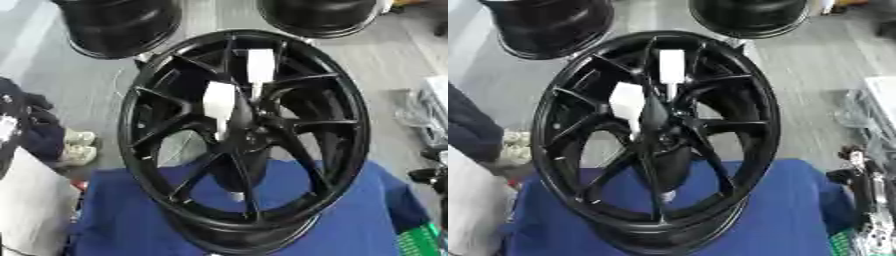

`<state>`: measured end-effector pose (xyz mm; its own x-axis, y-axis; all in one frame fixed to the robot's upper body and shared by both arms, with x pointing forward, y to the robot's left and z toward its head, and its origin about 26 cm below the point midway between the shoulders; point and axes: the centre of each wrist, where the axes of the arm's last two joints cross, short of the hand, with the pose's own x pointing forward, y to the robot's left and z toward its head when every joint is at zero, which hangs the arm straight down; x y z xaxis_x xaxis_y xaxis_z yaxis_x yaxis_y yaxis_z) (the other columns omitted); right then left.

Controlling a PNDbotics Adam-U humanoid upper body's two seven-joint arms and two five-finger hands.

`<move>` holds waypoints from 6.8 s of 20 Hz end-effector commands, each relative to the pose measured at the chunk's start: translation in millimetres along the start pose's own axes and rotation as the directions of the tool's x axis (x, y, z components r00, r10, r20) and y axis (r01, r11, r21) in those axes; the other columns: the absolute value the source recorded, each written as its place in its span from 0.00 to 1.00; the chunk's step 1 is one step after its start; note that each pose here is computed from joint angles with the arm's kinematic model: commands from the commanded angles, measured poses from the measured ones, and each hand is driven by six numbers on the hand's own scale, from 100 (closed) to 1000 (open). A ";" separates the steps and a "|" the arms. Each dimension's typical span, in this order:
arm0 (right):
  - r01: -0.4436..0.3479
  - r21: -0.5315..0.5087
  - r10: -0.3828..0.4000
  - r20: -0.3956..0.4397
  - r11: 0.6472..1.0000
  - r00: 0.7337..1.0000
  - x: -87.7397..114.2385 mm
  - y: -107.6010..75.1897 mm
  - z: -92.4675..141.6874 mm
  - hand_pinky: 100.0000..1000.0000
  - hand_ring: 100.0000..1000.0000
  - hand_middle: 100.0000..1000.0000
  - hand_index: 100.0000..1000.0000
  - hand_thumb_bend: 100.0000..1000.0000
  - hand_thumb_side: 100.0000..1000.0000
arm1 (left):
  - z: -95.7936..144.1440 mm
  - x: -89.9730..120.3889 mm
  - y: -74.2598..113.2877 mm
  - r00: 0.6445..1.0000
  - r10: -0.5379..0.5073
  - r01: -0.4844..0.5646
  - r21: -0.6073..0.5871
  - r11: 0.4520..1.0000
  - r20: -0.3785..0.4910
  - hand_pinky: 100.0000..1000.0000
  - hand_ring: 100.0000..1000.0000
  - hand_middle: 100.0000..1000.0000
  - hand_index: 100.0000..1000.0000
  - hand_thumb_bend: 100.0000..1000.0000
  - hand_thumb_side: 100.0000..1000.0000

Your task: Pull the pin out of the wheel hub.

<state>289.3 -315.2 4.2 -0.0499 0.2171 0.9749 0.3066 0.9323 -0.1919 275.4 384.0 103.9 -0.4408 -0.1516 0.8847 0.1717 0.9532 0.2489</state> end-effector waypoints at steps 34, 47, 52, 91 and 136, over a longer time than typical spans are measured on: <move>-0.050 0.062 0.048 0.036 0.997 0.998 7.8 -3.1 -4.3 0.53 0.45 0.70 0.76 0.00 0.93 | -148.1 149.1 2.9 0.656 -0.385 0.744 -0.642 0.185 0.649 0.70 0.64 0.70 0.81 0.50 0.47; -0.056 0.067 0.054 0.030 0.996 0.998 6.3 -4.3 -2.3 0.53 0.45 0.70 0.76 0.00 0.92 | -191.5 94.1 -6.2 0.625 -0.372 0.766 -0.632 0.121 0.686 0.70 0.64 0.70 0.80 0.56 0.52; -0.061 0.070 0.059 0.031 0.996 0.998 6.3 -4.7 -1.8 0.53 0.45 0.70 0.76 0.00 0.92 | -202.9 79.2 -15.4 0.615 -0.377 0.770 -0.631 0.097 0.692 0.70 0.64 0.69 0.80 0.57 0.54; -0.063 0.090 0.060 0.040 0.994 0.997 8.4 -1.7 -3.2 0.53 0.45 0.70 0.76 0.00 0.92 | -218.5 60.9 -81.5 0.651 -0.275 0.745 -0.665 0.051 0.708 0.66 0.56 0.62 0.75 0.57 0.57; -0.063 0.086 0.059 0.046 0.994 0.997 10.3 -2.2 -4.3 0.52 0.45 0.70 0.76 0.00 0.92 | -223.1 91.6 -81.0 0.688 -0.205 0.726 -0.666 0.172 0.697 0.48 0.31 0.31 0.45 0.07 0.28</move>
<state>290.6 -312.7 7.3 -0.0525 0.2620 0.9636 0.2225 0.9438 -0.2445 421.1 223.7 228.8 -0.8545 -0.2574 0.4512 0.4402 0.1022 0.8921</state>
